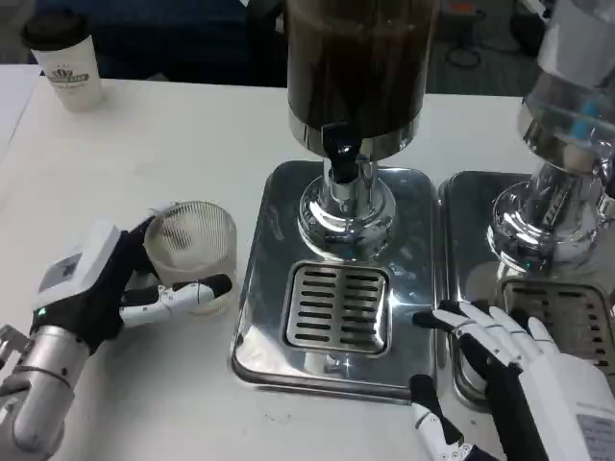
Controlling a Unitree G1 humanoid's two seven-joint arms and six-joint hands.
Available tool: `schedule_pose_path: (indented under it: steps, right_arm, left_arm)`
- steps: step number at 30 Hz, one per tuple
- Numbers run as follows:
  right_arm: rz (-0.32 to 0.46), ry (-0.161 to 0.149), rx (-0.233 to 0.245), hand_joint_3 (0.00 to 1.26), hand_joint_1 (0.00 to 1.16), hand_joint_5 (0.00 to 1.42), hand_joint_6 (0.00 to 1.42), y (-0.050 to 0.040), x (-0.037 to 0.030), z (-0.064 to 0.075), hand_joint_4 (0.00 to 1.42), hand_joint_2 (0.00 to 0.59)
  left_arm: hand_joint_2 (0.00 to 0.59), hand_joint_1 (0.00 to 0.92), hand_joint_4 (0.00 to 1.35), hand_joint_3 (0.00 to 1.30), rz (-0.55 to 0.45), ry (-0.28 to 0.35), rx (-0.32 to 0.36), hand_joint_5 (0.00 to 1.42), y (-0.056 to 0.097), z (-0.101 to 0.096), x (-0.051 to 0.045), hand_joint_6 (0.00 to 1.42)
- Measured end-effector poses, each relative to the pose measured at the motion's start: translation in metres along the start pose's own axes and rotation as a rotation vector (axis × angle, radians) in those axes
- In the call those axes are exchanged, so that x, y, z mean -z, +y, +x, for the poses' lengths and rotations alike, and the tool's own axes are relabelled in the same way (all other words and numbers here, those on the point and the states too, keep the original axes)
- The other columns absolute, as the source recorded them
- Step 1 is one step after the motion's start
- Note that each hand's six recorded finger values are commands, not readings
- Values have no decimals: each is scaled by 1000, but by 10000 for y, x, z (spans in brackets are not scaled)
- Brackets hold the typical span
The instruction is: Grasp the cup under the faucet to collect the drink, then remove the cup.
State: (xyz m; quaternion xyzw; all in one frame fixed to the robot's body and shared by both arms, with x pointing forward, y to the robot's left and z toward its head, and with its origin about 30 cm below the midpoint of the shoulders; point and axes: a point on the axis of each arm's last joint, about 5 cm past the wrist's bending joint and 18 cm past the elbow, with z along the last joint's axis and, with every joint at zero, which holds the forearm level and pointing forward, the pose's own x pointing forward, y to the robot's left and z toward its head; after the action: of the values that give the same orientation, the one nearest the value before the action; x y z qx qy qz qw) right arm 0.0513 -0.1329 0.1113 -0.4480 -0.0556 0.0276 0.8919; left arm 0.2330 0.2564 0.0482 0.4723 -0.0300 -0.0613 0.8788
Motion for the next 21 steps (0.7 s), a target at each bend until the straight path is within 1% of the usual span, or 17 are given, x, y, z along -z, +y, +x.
schedule_pose_path:
  steps: [1, 3, 5, 8, 14, 17, 21]
  right_arm:
    - [-2, -1, -5, 317, 485, 138, 45, -3, 4, -1, 187, 494]
    - [-4, -3, -9, 317, 488, 141, 46, -9, 10, 2, 187, 494]
    - [-2, -6, -12, 317, 490, 143, 46, -14, 14, 10, 187, 495]
    - [2, -9, -12, 317, 493, 145, 47, -20, 18, 21, 187, 495]
    - [15, -13, -12, 317, 498, 147, 47, -25, 20, 31, 187, 496]
    - [18, -17, -10, 317, 501, 140, 47, -25, 18, 40, 194, 496]
    - [19, -19, -9, 317, 503, 137, 48, -24, 16, 45, 197, 496]
  left_arm:
    - [109, 436, 575, 432, 0, 1, -5, 904, -5, -7, 3, 1219]
    - [80, 470, 688, 531, -1, 1, -12, 988, -18, -26, 10, 1306]
    - [66, 478, 726, 575, 2, 4, -40, 1017, -43, -57, 21, 1336]
    - [31, 484, 825, 658, -2, 11, -76, 1096, -87, -117, 41, 1420]
    - [5, 469, 910, 740, -3, 25, -120, 1159, -117, -171, 66, 1424]
    - [3, 455, 947, 762, -6, 26, -155, 1183, -115, -173, 67, 1424]
    - [1, 455, 954, 781, -22, 9, -190, 1196, -108, -170, 56, 1424]
